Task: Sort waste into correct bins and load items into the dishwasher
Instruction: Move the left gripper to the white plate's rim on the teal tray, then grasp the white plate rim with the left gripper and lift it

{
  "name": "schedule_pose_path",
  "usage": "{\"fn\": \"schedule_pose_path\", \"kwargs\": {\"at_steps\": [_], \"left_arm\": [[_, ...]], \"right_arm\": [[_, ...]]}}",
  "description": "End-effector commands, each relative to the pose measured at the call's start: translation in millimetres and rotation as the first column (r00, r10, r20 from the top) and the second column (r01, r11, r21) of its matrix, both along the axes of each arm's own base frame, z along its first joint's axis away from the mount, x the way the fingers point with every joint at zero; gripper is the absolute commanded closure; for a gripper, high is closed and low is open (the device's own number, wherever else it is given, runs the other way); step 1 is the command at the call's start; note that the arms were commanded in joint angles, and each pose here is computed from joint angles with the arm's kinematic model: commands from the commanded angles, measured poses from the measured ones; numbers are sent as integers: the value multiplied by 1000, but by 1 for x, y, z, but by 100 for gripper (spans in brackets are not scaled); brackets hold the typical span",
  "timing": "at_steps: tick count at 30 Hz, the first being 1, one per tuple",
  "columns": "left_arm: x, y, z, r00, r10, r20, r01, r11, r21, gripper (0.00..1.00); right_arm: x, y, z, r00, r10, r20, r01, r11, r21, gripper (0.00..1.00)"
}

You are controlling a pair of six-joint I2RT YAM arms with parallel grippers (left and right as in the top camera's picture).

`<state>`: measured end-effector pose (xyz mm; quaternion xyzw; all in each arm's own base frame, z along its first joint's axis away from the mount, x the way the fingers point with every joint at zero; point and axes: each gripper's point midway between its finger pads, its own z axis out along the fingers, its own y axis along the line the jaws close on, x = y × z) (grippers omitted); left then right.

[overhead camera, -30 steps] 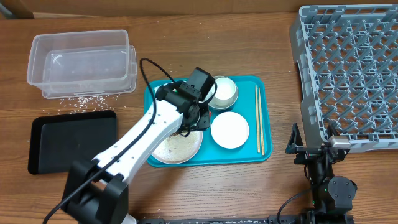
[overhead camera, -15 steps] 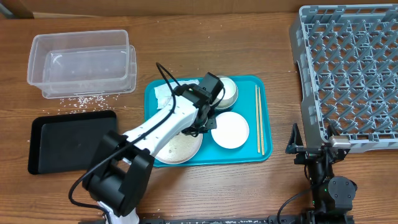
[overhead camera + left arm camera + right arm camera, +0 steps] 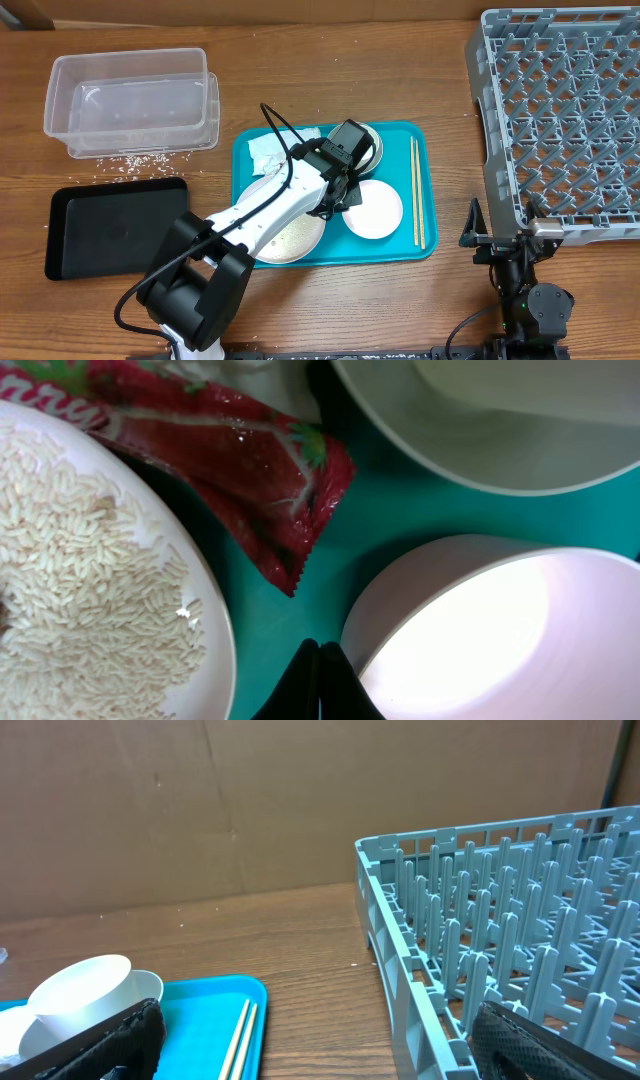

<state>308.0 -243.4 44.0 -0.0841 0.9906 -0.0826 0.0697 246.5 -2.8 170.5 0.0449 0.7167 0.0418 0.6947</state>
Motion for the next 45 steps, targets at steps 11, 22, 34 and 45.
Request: {"fn": "schedule_pose_path", "kwargs": {"at_steps": [11,22,34,45], "left_arm": [[-21,-11,4,998,-42,-56,42,999,-2,96],[-19,28,16,1000,6,-23,-3,990,139,95],[-24,25,6,999,7,-34,-1,988,157,59],[-20,34,-23,999,10,-40,0,971,238,67]], "right_arm": [[0,-2,-1,1000,-12,7,12,1000,-4,0],[0,-2,-1,1000,-12,7,12,1000,-4,0],[0,-2,-1,1000,-12,7,12,1000,-4,0],[0,-2,-1,1000,-12,7,12,1000,-4,0]]}}
